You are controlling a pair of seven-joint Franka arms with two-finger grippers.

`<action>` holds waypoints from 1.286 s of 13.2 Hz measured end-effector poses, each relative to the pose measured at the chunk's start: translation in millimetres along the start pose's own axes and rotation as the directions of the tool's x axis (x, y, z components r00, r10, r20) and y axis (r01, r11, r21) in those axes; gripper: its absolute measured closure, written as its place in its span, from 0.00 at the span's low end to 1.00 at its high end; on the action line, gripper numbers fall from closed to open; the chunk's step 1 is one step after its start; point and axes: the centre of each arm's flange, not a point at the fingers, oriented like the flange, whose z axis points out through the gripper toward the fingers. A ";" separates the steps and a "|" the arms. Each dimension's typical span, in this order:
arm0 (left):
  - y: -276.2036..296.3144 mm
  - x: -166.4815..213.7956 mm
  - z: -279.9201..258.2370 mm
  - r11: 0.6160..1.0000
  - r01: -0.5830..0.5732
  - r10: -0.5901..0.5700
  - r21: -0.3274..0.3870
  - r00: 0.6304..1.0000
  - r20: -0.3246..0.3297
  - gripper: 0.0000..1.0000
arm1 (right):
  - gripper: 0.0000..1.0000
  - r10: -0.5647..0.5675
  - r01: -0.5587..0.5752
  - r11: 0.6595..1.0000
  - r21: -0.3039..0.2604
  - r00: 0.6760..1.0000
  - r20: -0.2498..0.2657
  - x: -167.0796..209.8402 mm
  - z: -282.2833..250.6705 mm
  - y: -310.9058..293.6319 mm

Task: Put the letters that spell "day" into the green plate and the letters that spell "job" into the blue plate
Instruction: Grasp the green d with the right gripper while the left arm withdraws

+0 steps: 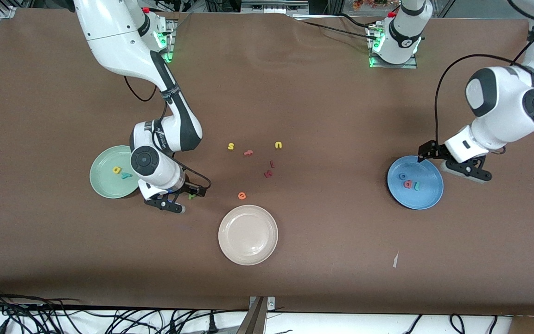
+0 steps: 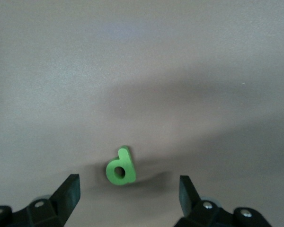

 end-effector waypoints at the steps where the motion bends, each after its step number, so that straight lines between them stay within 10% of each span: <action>1: 3.5 -0.2 -14.9 1.000 -0.006 0.006 0.008 1.000 -0.025 0.00 | 0.07 -0.006 0.006 1.000 0.005 1.000 -0.003 -1.9 2.2 -3.3; 8: 25.9 -23.8 -127.6 0.999 -0.036 0.039 0.035 0.995 -0.097 0.00 | 0.35 -0.042 0.042 0.999 0.009 0.999 0.001 -5.7 10.9 -9.9; 17: 33.2 -40.8 -267.1 0.989 -0.082 0.082 0.119 0.997 0.008 0.00 | 0.46 -0.063 0.063 0.998 0.010 0.998 -0.004 -1.8 8.9 -7.6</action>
